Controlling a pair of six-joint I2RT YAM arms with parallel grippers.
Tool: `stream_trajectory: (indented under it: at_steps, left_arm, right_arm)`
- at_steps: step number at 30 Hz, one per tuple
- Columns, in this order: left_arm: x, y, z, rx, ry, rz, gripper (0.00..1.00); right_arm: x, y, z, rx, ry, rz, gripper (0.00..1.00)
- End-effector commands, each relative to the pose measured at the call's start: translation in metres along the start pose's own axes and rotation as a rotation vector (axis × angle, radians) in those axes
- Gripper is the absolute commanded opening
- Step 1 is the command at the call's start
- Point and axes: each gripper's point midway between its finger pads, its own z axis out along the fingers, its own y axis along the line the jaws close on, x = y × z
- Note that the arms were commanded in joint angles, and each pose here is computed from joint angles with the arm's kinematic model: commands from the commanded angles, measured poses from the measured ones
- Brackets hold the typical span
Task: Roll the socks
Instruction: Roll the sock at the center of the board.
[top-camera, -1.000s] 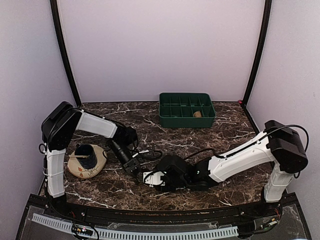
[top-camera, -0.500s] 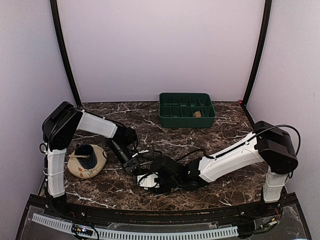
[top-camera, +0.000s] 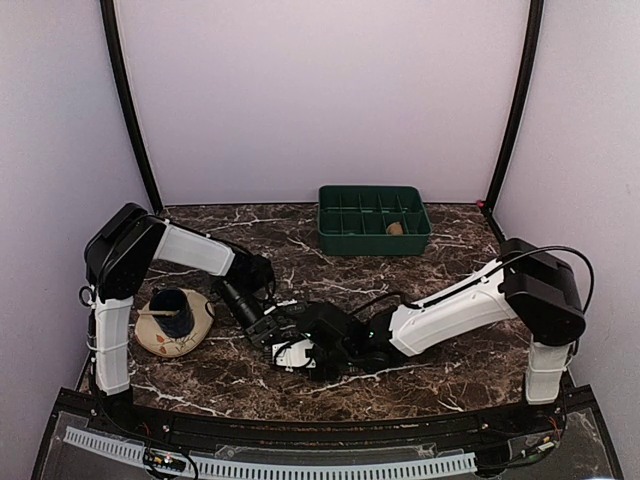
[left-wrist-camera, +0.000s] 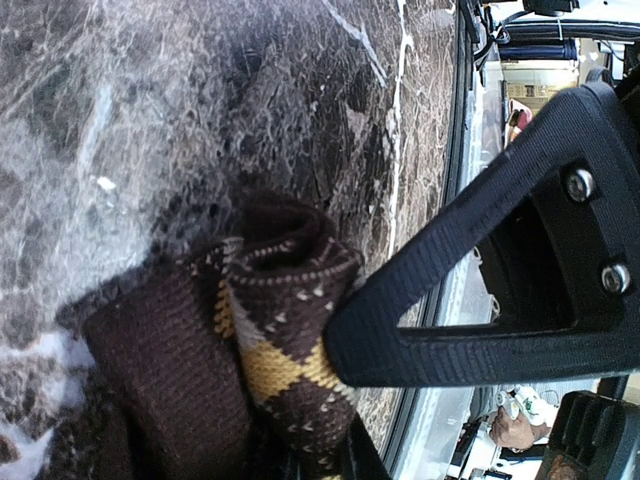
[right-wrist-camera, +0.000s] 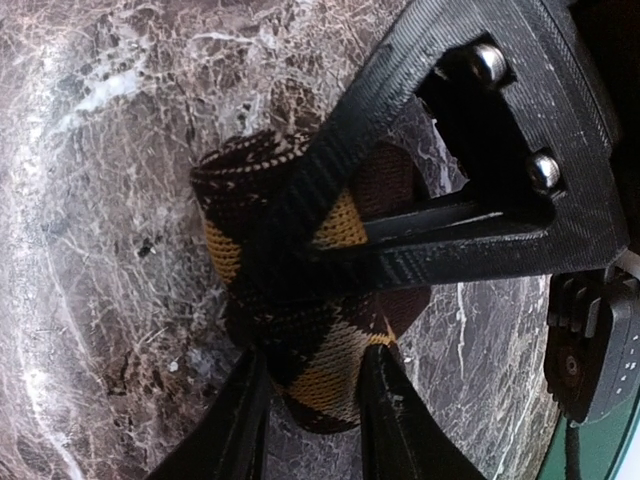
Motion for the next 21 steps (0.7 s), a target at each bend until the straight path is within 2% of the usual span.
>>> stream_trajectory:
  at_steps: [1, 3, 8, 11, 13, 18, 21]
  left_arm:
    - [0.002, 0.006, -0.001, -0.023, 0.020, 0.006, 0.00]
    - [0.001, 0.006, -0.002, -0.023, 0.016, 0.011, 0.00]
    - [0.000, 0.004, -0.003, -0.020, 0.014, 0.011, 0.00]
    - [0.000, 0.003, -0.003, -0.015, 0.013, 0.010, 0.00]
    - [0.000, 0.003, -0.003, -0.015, 0.013, 0.011, 0.00]
    - [-0.001, 0.006, -0.004, -0.038, 0.015, 0.003, 0.02]
    - [-0.002, 0.010, -0.008, -0.085, 0.009, 0.000, 0.05]
  right_arm:
    - [0.022, 0.005, 0.011, -0.048, 0.064, 0.020, 0.28]
    - [0.027, 0.006, 0.012, -0.055, 0.077, 0.024, 0.28]
    - [0.030, 0.006, 0.013, -0.053, 0.082, 0.024, 0.37]
    - [0.033, 0.006, 0.017, -0.058, 0.088, 0.023, 0.38]
    - [0.033, 0.007, 0.018, -0.069, 0.089, 0.024, 0.32]
    - [0.043, 0.013, 0.021, -0.121, 0.120, 0.043, 0.02]
    - [0.036, 0.008, 0.021, -0.135, 0.111, 0.067, 0.00]
